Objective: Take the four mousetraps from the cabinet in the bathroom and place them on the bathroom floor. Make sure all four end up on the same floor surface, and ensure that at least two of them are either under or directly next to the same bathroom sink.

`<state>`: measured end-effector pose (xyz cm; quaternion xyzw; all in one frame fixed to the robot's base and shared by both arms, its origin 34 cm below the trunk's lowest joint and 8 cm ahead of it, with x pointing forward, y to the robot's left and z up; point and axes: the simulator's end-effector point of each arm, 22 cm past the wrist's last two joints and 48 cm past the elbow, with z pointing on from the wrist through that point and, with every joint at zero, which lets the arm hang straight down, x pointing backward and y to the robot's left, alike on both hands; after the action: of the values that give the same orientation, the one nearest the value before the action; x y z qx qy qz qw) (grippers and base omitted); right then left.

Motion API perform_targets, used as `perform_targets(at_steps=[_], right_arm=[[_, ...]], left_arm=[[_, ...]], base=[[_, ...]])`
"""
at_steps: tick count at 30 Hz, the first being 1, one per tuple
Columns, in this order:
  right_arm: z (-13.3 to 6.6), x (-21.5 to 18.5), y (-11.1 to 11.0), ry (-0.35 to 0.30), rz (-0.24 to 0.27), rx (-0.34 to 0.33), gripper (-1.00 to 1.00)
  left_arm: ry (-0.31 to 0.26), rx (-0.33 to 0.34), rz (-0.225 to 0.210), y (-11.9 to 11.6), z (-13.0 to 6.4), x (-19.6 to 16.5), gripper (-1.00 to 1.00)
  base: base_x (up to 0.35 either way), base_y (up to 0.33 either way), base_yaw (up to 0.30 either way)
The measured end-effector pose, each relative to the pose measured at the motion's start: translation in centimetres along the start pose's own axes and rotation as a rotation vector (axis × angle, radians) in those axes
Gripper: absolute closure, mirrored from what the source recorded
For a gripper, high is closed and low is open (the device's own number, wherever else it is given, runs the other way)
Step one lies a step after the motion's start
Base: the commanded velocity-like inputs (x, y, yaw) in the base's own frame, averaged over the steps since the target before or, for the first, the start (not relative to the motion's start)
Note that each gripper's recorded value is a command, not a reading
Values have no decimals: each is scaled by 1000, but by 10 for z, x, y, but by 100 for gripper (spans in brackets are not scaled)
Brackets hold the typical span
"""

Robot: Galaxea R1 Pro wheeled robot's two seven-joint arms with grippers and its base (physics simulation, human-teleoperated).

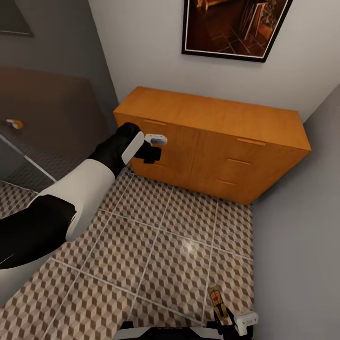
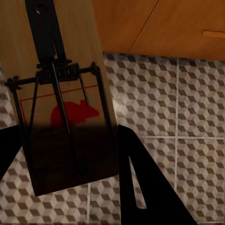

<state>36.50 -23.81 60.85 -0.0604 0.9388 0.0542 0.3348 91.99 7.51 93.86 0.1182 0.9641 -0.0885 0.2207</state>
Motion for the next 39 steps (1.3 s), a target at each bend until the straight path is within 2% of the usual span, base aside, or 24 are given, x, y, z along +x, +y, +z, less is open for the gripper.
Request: perform_targets(at_steps=[6,10,13,17,22,27,29,31,36,39], right_arm=[[0,1,0,3,0,0,100],[0,1,0,5,0,0,100],[0,2,0,7,0,1,100],[0,2,0,7,0,1,100],[0,2,-1,7,0,2,100],[-1,2,-6,7,-2,10,100],[-1,2,-8,7,-5,13,100],[-1,1,-10,6,-6,15,100],[-2,1,-24,6,-14,43,100],[-3,1,-33,6,-15,80,100]], left_arm=[[20,1,-7,1,8,13,100],[79,2,-26,7,29,54,100],[158,2,-58,16,58,118,100],[162,-11,-102,29,90,181,100],[230,-51,-156,50,119,274,100],[231,-147,-209,82,143,377,100],[229,-187,-220,94,144,411,100],[219,-205,-224,98,143,428,100],[275,-221,-222,91,134,517,100],[262,-243,-213,101,127,548,100]], base=[[-18,8,0],[-1,1,0],[0,0,0],[0,0,0],[0,0,0],[0,0,0],[0,0,0],[0,0,0],[0,0,0],[0,0,0]])
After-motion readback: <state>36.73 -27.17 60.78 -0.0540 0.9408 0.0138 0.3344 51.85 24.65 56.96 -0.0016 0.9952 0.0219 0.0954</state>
